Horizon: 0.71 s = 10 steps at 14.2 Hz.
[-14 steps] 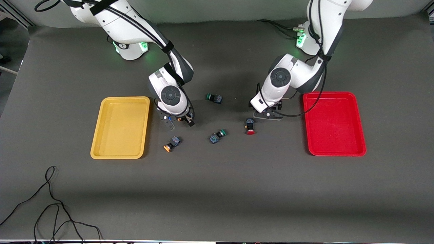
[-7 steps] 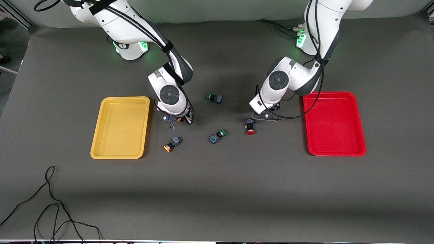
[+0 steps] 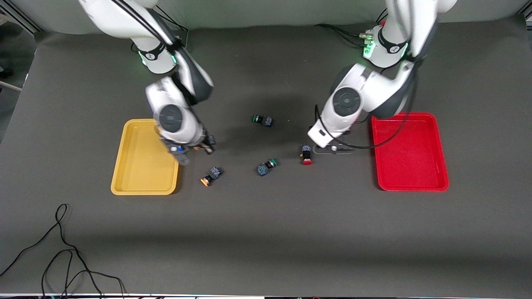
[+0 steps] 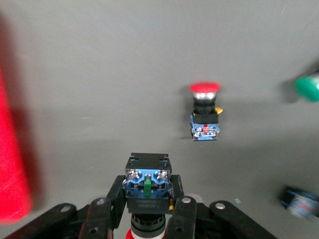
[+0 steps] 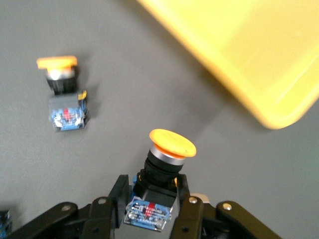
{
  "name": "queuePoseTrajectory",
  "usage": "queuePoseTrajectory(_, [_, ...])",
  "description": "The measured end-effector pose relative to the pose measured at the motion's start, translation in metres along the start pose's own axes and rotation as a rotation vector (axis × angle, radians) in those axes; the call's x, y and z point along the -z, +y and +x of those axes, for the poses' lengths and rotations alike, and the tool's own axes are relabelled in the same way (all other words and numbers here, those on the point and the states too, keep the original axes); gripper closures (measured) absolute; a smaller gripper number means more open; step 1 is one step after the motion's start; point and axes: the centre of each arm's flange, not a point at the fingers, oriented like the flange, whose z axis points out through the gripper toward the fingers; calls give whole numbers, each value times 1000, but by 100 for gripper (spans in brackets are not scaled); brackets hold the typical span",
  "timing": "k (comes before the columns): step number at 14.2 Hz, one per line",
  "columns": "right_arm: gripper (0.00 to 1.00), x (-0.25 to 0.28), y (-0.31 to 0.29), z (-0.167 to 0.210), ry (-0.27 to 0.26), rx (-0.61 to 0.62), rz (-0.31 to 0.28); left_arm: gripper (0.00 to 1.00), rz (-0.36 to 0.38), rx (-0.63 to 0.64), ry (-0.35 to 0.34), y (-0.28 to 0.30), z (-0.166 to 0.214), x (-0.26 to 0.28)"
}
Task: Place red and yellow buttons in trays
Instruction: 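Drop the yellow button into the yellow tray while the left gripper lifts red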
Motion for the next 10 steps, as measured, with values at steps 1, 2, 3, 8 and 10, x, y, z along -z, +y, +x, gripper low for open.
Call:
queuePoseTrajectory(1, [56, 19, 16, 18, -9, 17, -2, 59, -9, 28, -4, -12, 7, 46])
queuePoseTrajectory(2, [56, 31, 31, 35, -17, 29, -3, 59, -22, 60, -4, -29, 13, 82])
queuePoseTrajectory(3, [56, 33, 44, 52, -24, 41, -6, 59, -35, 91, 3, -52, 21, 108])
queuePoseTrajectory(8, [56, -35, 105, 101, -23, 82, 12, 59, -63, 138, -27, -233, 56, 138])
queuePoseTrajectory(10, [56, -67, 119, 98, -10, 86, 25, 59, -54, 154, -20, -291, 63, 120])
